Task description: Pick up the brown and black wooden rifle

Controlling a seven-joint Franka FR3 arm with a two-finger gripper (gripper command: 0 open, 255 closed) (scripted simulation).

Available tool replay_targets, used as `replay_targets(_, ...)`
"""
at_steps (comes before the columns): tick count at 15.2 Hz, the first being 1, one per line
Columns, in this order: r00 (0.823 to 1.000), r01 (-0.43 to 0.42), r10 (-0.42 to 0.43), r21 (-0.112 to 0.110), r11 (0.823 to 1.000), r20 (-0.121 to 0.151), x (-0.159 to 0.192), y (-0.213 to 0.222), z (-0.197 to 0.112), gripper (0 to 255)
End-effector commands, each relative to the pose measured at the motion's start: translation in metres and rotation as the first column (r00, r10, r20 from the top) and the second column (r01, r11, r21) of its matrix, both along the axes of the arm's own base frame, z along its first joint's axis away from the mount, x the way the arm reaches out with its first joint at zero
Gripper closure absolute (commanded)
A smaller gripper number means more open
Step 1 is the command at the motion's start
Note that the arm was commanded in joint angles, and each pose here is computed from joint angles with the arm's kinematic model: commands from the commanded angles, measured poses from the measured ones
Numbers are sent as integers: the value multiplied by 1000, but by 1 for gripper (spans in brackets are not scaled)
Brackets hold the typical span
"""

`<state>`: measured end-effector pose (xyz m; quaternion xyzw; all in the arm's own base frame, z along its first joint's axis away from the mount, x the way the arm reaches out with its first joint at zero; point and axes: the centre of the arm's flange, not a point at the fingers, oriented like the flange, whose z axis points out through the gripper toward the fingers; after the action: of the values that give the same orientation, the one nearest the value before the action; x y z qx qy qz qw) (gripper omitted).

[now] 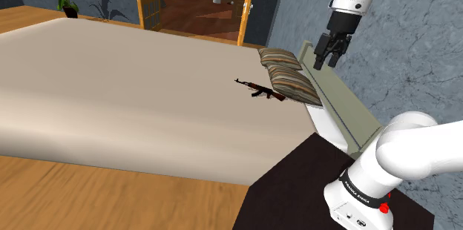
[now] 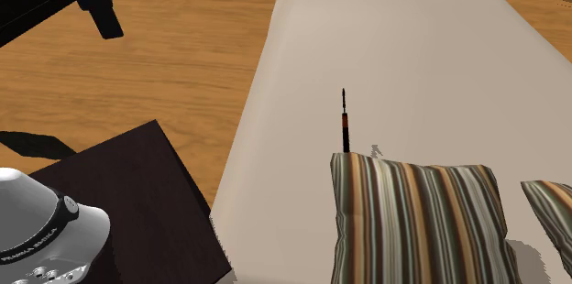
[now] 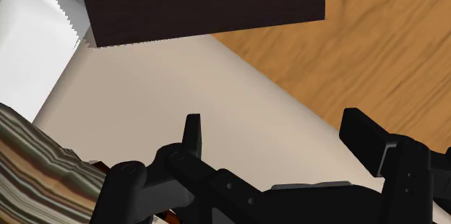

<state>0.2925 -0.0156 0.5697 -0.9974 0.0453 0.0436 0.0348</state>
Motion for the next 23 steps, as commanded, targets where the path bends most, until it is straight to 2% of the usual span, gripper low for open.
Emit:
replay_targets(1, 1000, 0, 0, 0, 1000, 0, 0, 0, 0, 0)
replay_targets(6, 992, -121, 122, -18, 992, 37, 19, -37, -46, 0)
replay_targets(12, 961, -264, 267, -46, 964, 79, 49, -78, -99, 0)
replay_targets(17, 917, -377, 383, -73, 923, 109, 81, -109, -142, 0)
replay_targets(23, 846, -503, 515, -111, 857, 141, 126, -142, -190, 0)
